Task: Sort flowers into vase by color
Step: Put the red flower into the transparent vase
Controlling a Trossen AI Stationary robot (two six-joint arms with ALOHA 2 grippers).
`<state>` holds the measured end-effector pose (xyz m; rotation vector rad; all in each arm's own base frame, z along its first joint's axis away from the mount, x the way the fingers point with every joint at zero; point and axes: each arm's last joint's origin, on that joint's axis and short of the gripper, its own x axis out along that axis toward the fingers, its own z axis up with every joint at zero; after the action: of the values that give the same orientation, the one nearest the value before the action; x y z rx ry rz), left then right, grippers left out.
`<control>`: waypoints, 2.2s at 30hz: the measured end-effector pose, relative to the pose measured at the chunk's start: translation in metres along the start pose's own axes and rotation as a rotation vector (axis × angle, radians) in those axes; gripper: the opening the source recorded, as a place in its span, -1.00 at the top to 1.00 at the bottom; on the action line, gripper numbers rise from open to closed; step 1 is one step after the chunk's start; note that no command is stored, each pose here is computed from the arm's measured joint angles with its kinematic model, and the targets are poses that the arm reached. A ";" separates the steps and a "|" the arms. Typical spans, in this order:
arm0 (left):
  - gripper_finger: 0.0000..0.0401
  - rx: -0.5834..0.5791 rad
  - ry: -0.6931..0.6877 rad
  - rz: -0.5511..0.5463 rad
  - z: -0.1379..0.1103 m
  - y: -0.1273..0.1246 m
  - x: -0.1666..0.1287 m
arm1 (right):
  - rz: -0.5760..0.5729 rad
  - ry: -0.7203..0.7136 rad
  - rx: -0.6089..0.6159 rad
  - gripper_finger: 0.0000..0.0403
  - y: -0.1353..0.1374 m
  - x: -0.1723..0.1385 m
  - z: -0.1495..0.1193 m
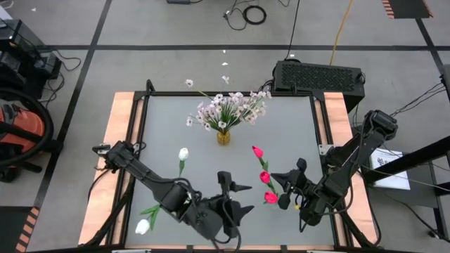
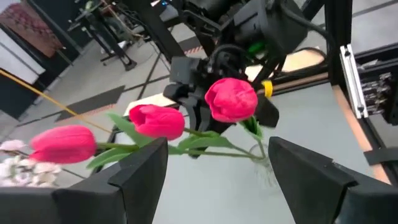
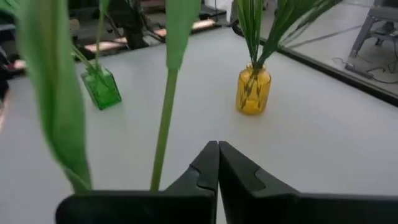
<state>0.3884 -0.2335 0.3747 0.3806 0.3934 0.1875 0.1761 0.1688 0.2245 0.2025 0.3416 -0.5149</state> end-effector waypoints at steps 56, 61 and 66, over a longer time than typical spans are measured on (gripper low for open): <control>-0.42 -0.043 0.041 0.086 0.005 0.034 -0.119 | 0.185 -0.001 0.075 0.94 -0.010 0.001 0.060; -0.42 -0.043 0.041 0.085 0.005 0.033 -0.119 | 0.204 -0.014 0.091 0.98 -0.008 -0.011 0.056; -0.42 -0.044 0.040 0.084 0.005 0.033 -0.119 | 0.188 -0.001 0.084 0.96 -0.011 -0.023 0.045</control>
<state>0.2787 -0.2348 0.4327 0.3509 0.4119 0.2857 0.1642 0.1575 0.2730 0.3128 0.2968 -0.3439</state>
